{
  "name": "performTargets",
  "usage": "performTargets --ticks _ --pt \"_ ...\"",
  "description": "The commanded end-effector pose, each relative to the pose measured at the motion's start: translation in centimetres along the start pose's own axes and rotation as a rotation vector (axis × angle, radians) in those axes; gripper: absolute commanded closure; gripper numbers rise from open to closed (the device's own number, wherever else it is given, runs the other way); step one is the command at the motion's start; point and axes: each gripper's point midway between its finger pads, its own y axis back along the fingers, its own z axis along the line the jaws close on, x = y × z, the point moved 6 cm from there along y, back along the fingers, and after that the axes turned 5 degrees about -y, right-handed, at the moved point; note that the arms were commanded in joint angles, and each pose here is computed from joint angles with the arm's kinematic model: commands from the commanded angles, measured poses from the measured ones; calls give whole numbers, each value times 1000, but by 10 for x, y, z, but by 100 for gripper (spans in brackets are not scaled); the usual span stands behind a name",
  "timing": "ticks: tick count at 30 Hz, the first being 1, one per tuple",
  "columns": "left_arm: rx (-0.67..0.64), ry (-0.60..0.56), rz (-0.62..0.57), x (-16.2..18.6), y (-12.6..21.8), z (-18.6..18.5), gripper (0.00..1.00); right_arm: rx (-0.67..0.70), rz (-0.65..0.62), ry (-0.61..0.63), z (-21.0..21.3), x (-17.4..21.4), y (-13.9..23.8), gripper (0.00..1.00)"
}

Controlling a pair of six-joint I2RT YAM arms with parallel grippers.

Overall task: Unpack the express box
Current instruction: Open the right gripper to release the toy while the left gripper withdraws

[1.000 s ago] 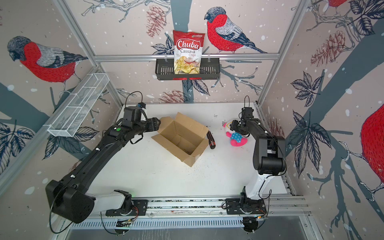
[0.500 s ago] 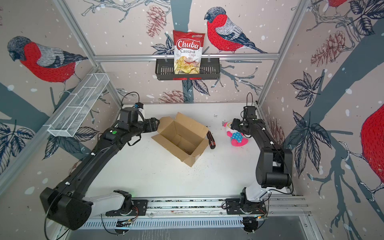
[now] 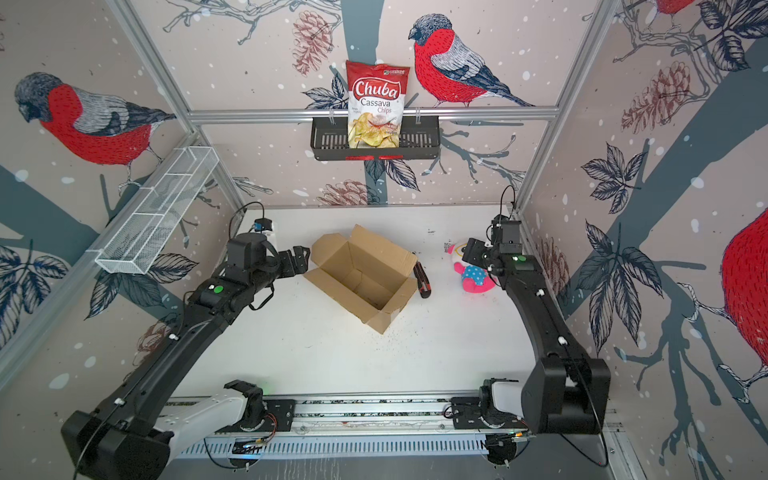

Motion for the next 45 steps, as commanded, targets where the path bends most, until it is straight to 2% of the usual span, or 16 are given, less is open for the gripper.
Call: performTargets --ticks 1,2,3,12,15,20,24,29,33,39,45 --pt "-130 74 -99 2 -1 24 4 -47 -127 13 11 -1 12 19" --pt "-160 93 -107 8 -1 32 4 -57 -152 26 14 4 15 4" --pt "-193 111 -120 15 -1 40 4 -64 -177 43 17 10 18 0" --pt "-429 214 -271 57 0 96 4 -96 -340 38 14 30 38 0" --pt "-455 153 -335 63 -2 102 4 -104 -371 36 12 32 40 0" --pt "-528 103 -416 67 -6 112 4 -102 -351 39 12 35 33 0" --pt "-530 37 -486 72 -16 114 4 -102 -339 47 13 35 27 0" --pt "-519 10 -567 72 -24 116 4 -103 -338 58 15 36 20 0" --pt "-489 -64 -589 69 -38 113 4 -116 -361 78 15 40 14 1" --pt "-462 -118 -589 72 -58 116 4 -26 -480 78 3 40 13 1" --pt "-394 -100 -595 88 -66 124 4 67 -565 84 -11 40 11 1"
